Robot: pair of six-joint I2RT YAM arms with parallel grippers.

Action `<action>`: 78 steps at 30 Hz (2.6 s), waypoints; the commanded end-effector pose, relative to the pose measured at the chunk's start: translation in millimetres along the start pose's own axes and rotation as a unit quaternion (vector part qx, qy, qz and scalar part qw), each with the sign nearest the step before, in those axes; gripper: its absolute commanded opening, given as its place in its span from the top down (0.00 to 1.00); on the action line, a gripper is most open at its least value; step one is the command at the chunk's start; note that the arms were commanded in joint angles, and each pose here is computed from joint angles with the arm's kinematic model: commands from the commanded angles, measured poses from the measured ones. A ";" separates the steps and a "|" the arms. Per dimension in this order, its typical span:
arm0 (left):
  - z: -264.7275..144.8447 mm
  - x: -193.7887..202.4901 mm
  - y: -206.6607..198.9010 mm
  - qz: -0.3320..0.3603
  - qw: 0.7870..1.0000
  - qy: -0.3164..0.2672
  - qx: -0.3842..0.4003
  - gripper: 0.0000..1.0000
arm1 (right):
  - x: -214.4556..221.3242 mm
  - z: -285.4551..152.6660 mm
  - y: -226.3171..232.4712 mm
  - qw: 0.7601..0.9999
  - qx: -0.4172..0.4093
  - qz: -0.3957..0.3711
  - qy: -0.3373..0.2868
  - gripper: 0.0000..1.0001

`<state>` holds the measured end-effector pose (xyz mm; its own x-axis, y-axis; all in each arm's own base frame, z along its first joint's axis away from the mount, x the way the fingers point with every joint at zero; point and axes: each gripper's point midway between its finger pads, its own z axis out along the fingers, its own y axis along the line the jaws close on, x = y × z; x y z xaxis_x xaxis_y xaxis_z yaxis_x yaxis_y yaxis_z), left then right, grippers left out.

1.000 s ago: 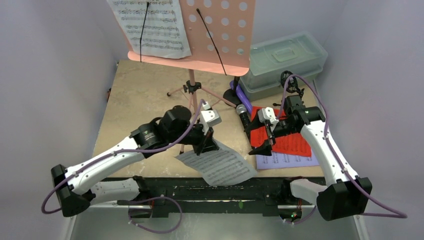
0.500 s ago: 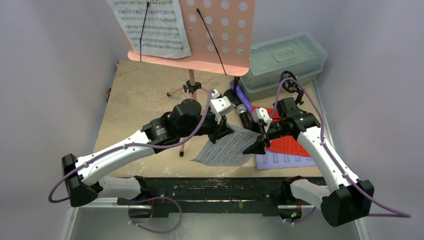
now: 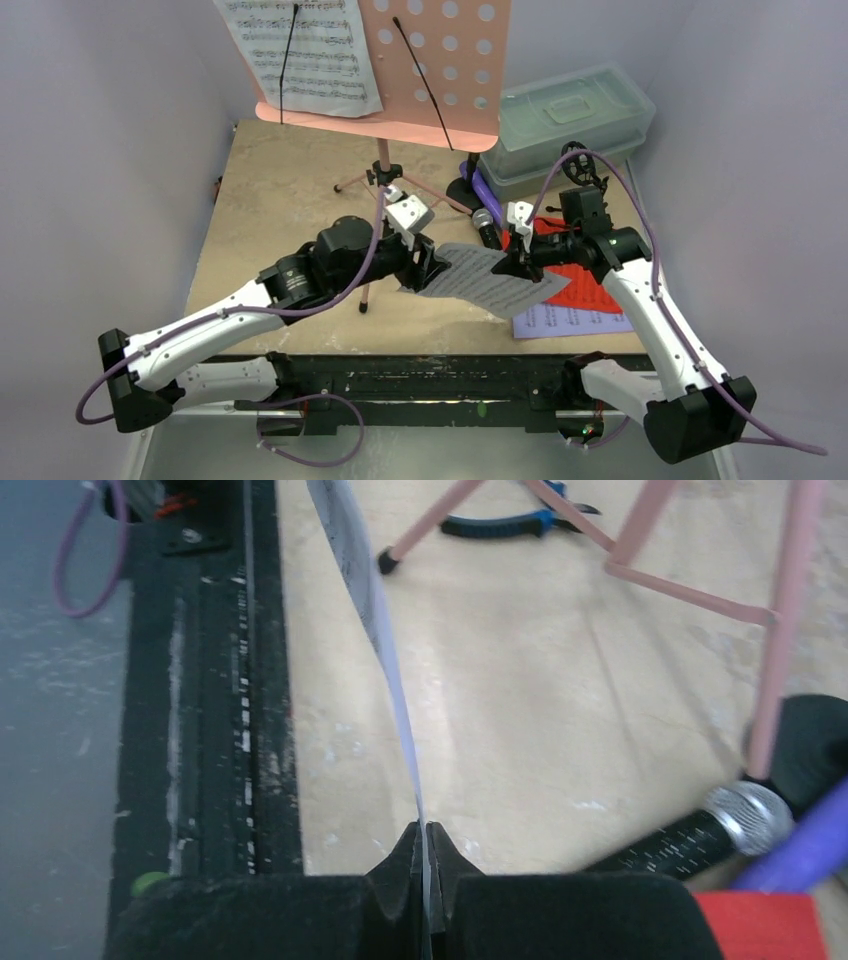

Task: Pack up the instrument practice props
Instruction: Pick up the sheet music from the music stand, then place the sheet music at the center of the board.

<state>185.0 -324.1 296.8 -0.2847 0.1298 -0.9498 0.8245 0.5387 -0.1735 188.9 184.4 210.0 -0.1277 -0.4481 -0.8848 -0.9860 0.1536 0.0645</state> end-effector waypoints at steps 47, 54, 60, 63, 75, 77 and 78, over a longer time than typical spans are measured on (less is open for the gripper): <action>-100.6 -3.9 62.0 -0.081 0.974 -0.124 -0.171 0.07 | 78.8 -130.1 -111.1 0.894 0.349 0.087 0.268 0.99; -100.3 -4.5 62.0 -0.080 0.974 -0.124 -0.171 0.07 | 114.4 -139.2 -137.9 0.862 0.388 0.111 0.306 0.89; -101.2 -6.0 62.0 -0.076 0.974 -0.124 -0.172 0.07 | 135.1 -151.4 -163.4 0.824 0.447 0.113 0.330 0.83; -101.0 -5.9 61.9 -0.075 0.975 -0.123 -0.171 0.07 | 136.6 -153.0 -172.8 0.817 0.461 0.110 0.328 0.83; -100.2 -3.7 62.8 -0.072 0.975 -0.118 -0.173 0.07 | 94.9 -147.7 -157.8 0.856 0.433 0.091 0.267 0.89; -99.3 -3.4 62.7 -0.071 0.975 -0.118 -0.173 0.07 | 90.9 -147.8 -153.7 0.860 0.428 0.087 0.264 0.99; -99.0 -3.6 62.5 -0.071 0.975 -0.119 -0.172 0.07 | 89.8 -145.9 -148.9 0.865 0.418 0.087 0.264 1.00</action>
<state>187.4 -208.7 309.5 -0.2476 -0.1279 -0.9604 0.5610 0.7893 -0.2497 312.0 -19.1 161.4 -0.5747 -0.6551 -0.4905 -0.5301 0.7546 -0.3867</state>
